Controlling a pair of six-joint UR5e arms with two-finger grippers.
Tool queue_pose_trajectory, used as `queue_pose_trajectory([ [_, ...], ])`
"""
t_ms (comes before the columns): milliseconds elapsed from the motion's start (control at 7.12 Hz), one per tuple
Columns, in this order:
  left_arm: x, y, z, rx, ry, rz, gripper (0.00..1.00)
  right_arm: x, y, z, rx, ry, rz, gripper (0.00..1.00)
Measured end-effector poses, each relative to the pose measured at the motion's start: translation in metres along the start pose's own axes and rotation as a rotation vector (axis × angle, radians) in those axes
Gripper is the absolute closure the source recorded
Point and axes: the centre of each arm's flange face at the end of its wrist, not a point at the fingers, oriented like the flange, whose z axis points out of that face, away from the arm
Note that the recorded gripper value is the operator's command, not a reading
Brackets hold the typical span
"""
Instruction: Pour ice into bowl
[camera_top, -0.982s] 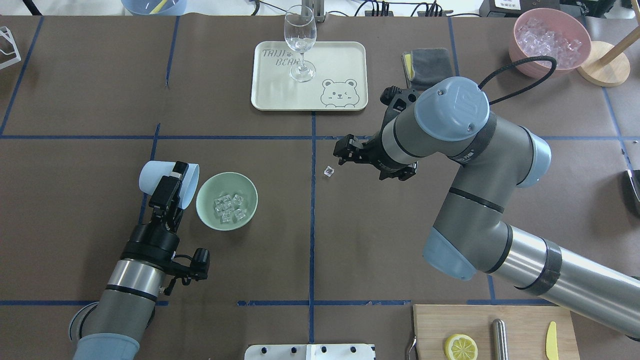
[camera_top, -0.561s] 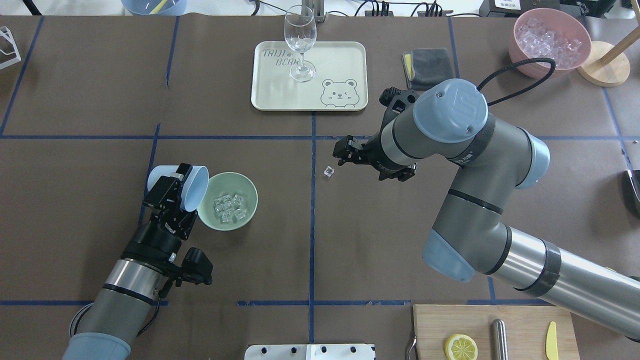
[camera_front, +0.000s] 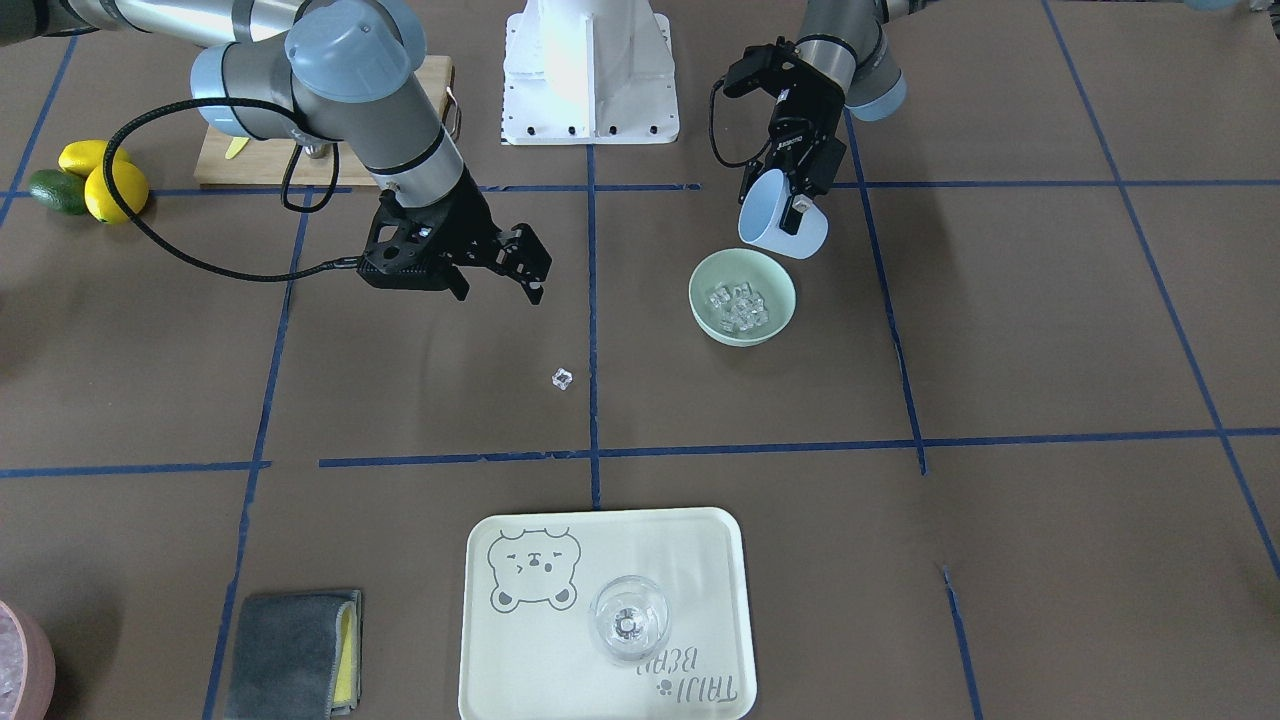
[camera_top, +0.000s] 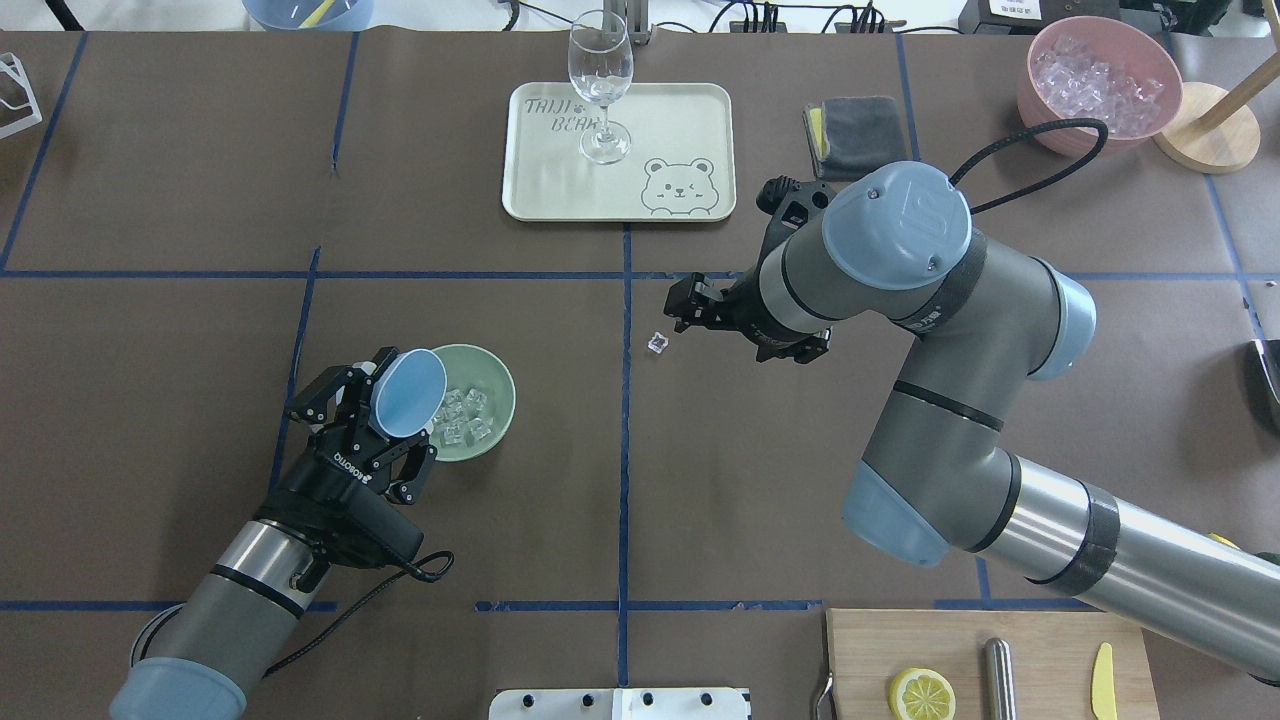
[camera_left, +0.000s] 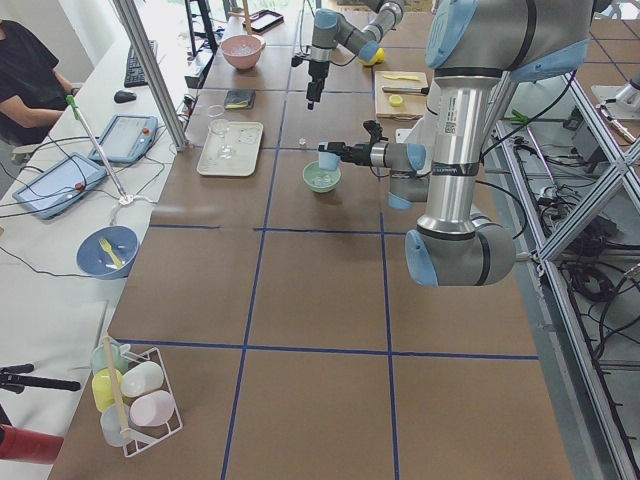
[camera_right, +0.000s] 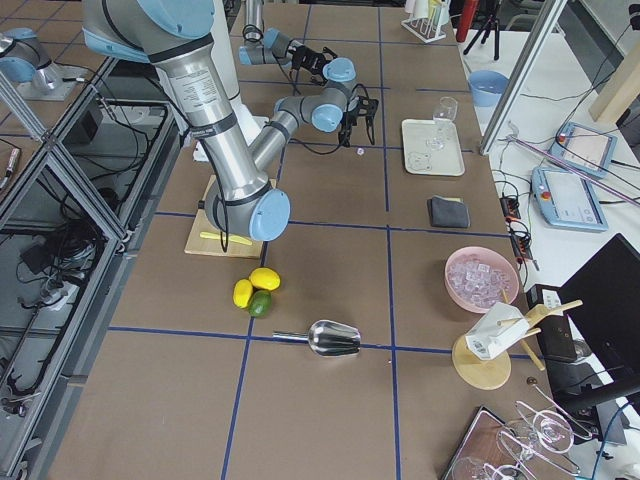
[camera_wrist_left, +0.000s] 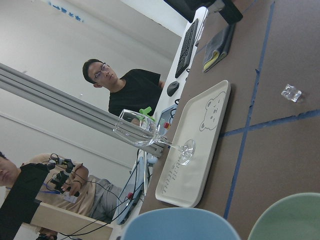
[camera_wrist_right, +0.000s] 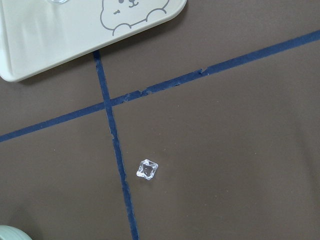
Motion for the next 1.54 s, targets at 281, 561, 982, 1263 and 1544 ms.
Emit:
queue_pose_trajectory([
  [281,-0.004,0.012,-0.001,-0.019,0.01,-0.023,1.0,0.0,0.001,0.0,0.0,0.0,0.0,0.0],
  [561,-0.036,0.027,-0.01,-0.066,0.018,0.048,1.0,-0.001,0.002,0.0,0.002,0.0,0.0,0.0],
  [982,-0.073,0.064,-0.019,-0.126,-0.003,0.055,1.0,-0.002,0.003,0.002,0.001,0.002,0.001,0.0],
  [1263,-0.094,0.097,-0.022,-0.169,-0.009,-0.079,1.0,-0.002,0.004,0.003,0.001,0.003,0.001,0.0],
  [1544,-0.116,0.139,-0.031,-0.23,-0.032,-0.297,1.0,-0.003,0.005,0.003,0.002,0.001,-0.001,0.0],
])
